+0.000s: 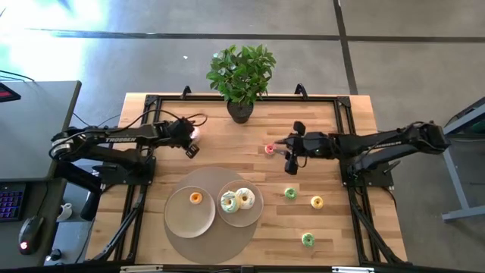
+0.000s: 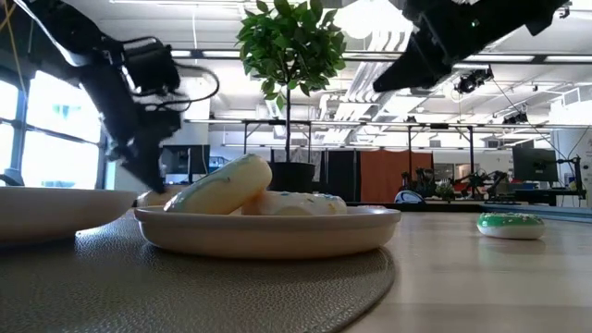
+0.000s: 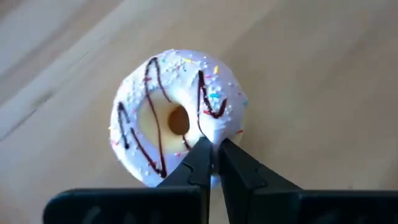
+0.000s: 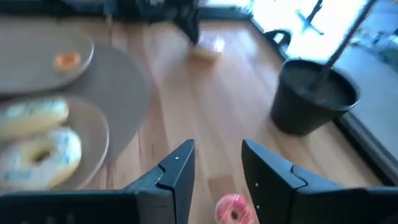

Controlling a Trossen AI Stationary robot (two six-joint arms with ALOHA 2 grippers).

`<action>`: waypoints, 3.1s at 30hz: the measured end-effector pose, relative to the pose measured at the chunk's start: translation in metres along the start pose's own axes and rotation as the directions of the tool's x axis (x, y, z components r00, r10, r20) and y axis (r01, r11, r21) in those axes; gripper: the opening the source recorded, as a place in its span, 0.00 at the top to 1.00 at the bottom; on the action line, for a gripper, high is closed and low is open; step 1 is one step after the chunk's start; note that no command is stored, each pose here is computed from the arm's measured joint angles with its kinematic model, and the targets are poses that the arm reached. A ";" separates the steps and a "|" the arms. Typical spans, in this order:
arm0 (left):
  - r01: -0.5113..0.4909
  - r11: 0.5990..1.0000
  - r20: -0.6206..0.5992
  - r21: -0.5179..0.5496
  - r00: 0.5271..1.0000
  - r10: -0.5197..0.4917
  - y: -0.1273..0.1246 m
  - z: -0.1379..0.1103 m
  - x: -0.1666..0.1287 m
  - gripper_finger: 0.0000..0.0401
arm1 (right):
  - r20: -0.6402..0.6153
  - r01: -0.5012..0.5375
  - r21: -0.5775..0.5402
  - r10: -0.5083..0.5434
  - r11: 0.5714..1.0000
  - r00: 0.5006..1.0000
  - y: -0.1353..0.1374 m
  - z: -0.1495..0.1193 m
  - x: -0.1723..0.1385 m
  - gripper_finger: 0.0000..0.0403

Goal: Pick & Place donuts
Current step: Put the large violet donut on the right white plate, then put the small pink donut on the left white plate

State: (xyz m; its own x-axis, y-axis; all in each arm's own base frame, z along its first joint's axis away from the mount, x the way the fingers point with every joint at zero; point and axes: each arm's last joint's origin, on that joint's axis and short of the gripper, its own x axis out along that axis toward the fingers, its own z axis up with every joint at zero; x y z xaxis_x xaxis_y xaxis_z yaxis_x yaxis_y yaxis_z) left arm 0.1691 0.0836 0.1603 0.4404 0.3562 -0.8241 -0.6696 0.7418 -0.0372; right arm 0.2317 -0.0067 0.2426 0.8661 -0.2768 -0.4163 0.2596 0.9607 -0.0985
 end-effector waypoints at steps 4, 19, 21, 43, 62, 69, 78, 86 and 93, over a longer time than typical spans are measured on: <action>0.317 0.948 0.128 0.037 0.939 -0.319 -0.015 0.024 -0.014 0.97 | 0.030 -0.005 0.010 0.004 1.000 1.000 -0.001 0.004 -0.004 0.68; 0.519 0.669 0.245 0.532 0.662 -0.709 -0.142 0.022 -0.079 1.00 | 0.035 -0.008 0.009 0.007 1.000 0.999 -0.001 0.005 -0.005 0.68; 0.491 0.676 0.234 0.550 0.686 -0.688 -0.154 0.019 -0.081 1.00 | 0.036 -0.008 0.009 0.007 1.000 0.999 -0.001 0.005 -0.005 0.68; 0.158 0.665 0.181 0.730 0.893 -0.411 -0.312 -0.039 -0.067 1.00 | 0.049 -0.062 0.031 0.061 0.998 0.997 0.001 0.006 -0.005 0.68; 0.085 0.682 0.083 0.726 0.974 -0.209 -0.326 -0.037 -0.016 0.79 | 0.165 -0.207 -0.144 0.230 0.968 0.959 0.019 0.016 -0.011 0.68; 0.137 0.694 0.030 0.707 0.974 -0.223 -0.331 -0.031 -0.027 0.69 | 0.160 -0.249 -0.119 0.266 0.961 0.951 0.020 0.016 -0.011 0.68; 0.069 0.685 0.070 0.726 0.983 -0.172 -0.337 -0.014 -0.046 0.60 | 0.159 -0.282 -0.122 0.299 0.952 0.941 0.021 0.016 -0.012 0.68; -0.018 0.718 0.139 0.695 0.984 -0.111 -0.341 0.013 -0.079 0.59 | 0.159 -0.280 -0.123 0.297 0.952 0.941 0.021 0.016 -0.012 0.68; -0.137 0.768 0.161 0.626 0.986 0.044 -0.320 0.038 -0.121 0.59 | 0.116 -0.250 -0.097 0.261 0.963 0.958 0.020 0.012 -0.011 0.68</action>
State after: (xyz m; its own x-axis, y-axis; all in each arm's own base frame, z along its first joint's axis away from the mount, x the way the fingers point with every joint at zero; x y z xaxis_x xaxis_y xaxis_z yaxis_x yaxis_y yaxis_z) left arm 0.3529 -0.1756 0.2933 0.5008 0.4757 -0.7231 -0.1997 0.8764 0.4382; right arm 0.2326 0.0149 0.2560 0.9473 -0.0174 -0.3199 -0.0080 0.9969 -0.0780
